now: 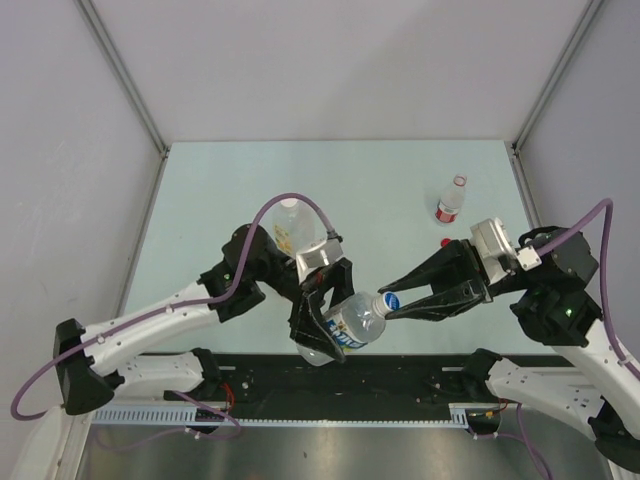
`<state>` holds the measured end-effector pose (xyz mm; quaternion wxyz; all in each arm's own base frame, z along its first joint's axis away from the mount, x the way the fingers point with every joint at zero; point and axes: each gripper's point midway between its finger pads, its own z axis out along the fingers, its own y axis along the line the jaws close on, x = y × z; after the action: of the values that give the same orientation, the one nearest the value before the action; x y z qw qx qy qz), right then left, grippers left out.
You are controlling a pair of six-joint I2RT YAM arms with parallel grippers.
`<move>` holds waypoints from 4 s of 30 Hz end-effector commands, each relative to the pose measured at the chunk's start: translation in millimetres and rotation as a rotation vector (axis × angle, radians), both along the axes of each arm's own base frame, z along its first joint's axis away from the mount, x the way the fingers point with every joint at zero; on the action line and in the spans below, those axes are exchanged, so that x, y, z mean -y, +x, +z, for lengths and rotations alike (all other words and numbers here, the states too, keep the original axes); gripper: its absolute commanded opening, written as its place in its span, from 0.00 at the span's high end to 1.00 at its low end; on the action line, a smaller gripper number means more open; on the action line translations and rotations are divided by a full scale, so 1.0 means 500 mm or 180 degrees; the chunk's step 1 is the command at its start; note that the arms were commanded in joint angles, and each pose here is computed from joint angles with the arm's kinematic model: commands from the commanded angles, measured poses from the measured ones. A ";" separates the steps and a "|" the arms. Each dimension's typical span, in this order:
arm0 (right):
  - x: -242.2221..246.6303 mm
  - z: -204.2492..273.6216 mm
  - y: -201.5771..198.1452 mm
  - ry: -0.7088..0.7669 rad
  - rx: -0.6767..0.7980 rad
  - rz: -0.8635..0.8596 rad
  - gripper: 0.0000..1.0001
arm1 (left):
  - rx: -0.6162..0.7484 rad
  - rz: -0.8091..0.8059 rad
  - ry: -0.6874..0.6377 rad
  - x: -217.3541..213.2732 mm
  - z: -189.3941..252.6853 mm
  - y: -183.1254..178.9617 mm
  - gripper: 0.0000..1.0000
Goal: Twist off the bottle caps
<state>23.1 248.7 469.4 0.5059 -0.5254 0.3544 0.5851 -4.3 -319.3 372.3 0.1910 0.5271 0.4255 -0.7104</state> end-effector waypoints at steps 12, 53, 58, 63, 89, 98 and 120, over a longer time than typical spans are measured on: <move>0.025 -0.073 -0.067 -0.0462 -0.0075 0.0731 1.00 | 0.0512 -0.0321 -0.1058 -0.042 0.142 -0.030 1.00; 0.050 -0.034 0.360 0.0547 -0.2498 -0.2923 0.20 | 0.1815 0.4660 0.0704 -0.059 -0.081 0.395 1.00; 0.022 -0.044 0.363 0.0481 -0.2522 -0.2891 0.21 | 0.1899 0.4749 0.0730 -0.055 -0.085 0.396 1.00; 0.010 -0.058 0.371 0.0405 -0.2538 -0.2922 0.21 | 0.1918 0.4775 0.0740 -0.052 -0.087 0.397 1.00; -0.035 -0.075 0.382 0.0266 -0.2492 -0.2776 0.46 | 0.2018 0.4692 0.0779 -0.038 -0.097 0.389 1.00; -0.049 -0.079 0.367 0.0157 -0.2420 -0.2614 0.97 | 0.2001 0.4650 0.0753 -0.035 -0.095 0.384 1.00; -0.025 -0.043 0.014 -0.0414 -0.0639 0.0102 1.00 | 0.0720 0.0621 -0.0797 -0.046 0.089 0.021 1.00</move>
<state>78.4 267.5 462.6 0.5109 -0.4052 0.4869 0.5811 61.7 -314.1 356.1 0.4432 0.4725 0.5157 -0.5606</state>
